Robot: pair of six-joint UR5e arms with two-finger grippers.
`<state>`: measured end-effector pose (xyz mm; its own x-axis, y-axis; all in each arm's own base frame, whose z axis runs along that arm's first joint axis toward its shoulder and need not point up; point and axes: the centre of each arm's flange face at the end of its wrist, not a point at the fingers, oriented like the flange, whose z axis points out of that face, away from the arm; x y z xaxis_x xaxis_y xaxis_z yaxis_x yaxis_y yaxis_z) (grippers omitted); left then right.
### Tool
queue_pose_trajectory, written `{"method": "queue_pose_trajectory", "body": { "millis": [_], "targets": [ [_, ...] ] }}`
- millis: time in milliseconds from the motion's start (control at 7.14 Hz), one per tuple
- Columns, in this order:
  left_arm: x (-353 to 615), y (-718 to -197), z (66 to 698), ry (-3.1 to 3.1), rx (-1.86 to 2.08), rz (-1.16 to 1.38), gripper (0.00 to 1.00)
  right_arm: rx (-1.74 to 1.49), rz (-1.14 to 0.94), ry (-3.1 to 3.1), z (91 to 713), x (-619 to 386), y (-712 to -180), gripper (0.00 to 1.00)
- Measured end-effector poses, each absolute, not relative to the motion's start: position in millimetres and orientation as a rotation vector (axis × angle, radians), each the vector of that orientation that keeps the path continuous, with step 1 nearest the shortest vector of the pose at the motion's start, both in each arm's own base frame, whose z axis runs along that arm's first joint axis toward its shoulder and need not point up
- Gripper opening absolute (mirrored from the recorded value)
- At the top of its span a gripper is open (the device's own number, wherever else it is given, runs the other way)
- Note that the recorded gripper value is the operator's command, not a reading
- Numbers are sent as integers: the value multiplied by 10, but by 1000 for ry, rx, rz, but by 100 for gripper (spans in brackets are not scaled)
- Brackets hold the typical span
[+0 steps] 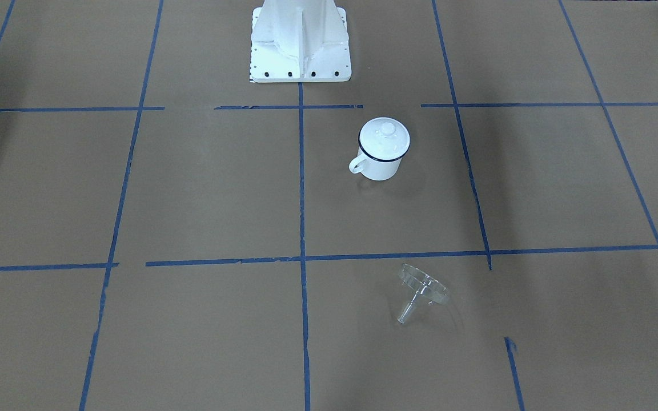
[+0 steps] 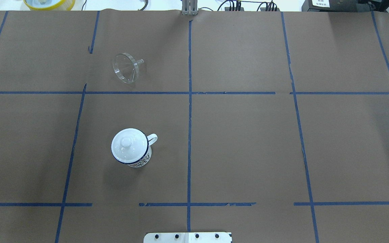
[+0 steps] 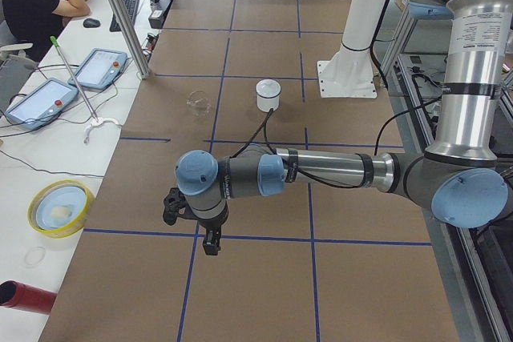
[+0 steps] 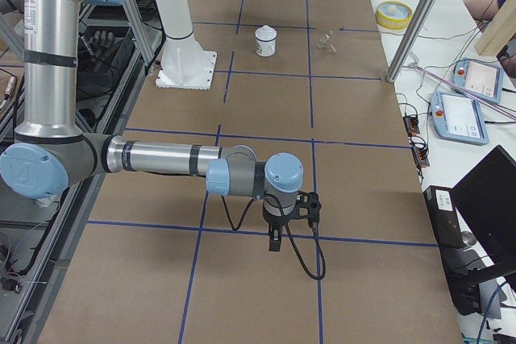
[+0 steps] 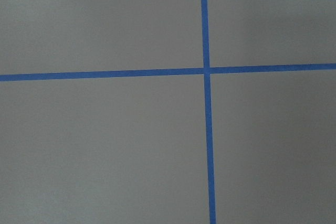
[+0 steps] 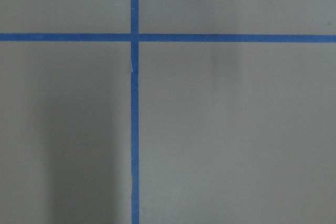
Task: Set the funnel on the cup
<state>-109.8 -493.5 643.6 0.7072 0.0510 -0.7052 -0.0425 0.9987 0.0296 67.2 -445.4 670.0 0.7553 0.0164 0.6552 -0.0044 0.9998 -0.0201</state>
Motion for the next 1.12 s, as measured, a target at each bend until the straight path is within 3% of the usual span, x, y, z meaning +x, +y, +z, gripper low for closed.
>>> {"method": "queue_pose_trajectory", "body": {
  "millis": [1121],
  "targets": [
    [-1097, -4919, 6449, 791, 19, 50, 100, -18, 12, -715, 6704, 672, -4454, 100]
  ]
}}
